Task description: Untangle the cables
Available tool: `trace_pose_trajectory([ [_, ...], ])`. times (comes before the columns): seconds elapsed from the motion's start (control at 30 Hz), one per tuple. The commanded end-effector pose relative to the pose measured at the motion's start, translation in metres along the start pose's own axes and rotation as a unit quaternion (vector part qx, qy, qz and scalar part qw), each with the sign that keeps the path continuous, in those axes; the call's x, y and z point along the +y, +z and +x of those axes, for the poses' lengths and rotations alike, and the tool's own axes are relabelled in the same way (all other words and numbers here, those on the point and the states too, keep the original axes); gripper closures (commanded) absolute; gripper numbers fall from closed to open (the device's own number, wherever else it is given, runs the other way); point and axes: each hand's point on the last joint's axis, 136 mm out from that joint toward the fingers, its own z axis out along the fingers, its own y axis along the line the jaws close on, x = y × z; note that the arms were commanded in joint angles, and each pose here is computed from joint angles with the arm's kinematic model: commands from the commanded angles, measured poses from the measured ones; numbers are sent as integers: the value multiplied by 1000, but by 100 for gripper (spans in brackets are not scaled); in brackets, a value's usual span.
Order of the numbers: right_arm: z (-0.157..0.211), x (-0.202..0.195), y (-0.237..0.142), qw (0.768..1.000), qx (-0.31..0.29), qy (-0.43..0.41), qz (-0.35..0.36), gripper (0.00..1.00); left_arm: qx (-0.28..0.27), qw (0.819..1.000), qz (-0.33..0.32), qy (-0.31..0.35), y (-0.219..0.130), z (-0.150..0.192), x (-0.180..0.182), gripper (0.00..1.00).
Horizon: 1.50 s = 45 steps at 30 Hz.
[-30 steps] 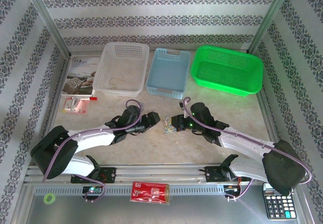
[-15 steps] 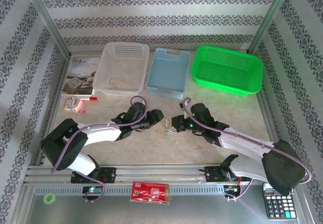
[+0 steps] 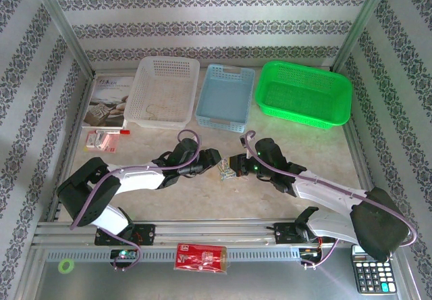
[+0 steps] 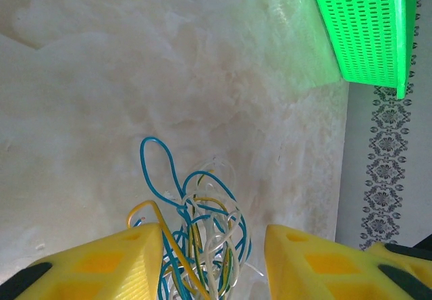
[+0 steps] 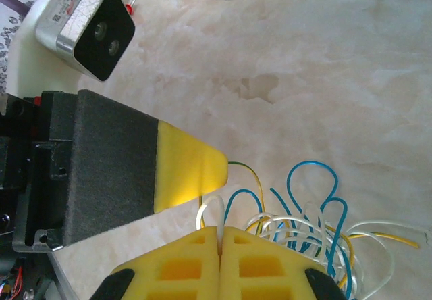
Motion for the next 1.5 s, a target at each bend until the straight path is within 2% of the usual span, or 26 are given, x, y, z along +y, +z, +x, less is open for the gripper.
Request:
trace_pose_trajectory([
  [0.0, 1, 1, 0, 1000, -8, -3, -3, 100, -1, 1000, 15, -1, 4, 5, -7, 59],
  [0.13, 1, 0, 0, 1000, -9, -2, -1, 100, 0, 1000, 12, -1, 7, 6, -5, 72],
  [0.3, 9, -8, 1, 1000, -3, 4, 10, 100, -11, 1000, 7, 19, 5, 0, -11, 100],
  [0.53, 25, -30, 10, 999, 4, 24, 32, 100, -34, 992, -16, 121, -13, -17, -47, 100],
  [0.77, 49, -52, 23, 997, 28, 43, 58, 100, -63, 971, 44, 224, -31, -15, -99, 100],
  [1.0, 57, -61, 31, 995, 39, 57, 68, 100, -116, 947, 119, 274, -56, -16, -123, 100],
  [1.3, 55, -59, 31, 995, 37, 64, 65, 100, -186, 918, 132, 323, -94, -29, -132, 100],
  [1.37, 52, -56, 30, 995, 36, 64, 61, 95, -201, 913, 122, 334, -103, -34, -134, 100],
  [1.47, 49, -51, 28, 996, 37, 65, 55, 77, -233, 903, 93, 350, -120, -49, -139, 100],
])
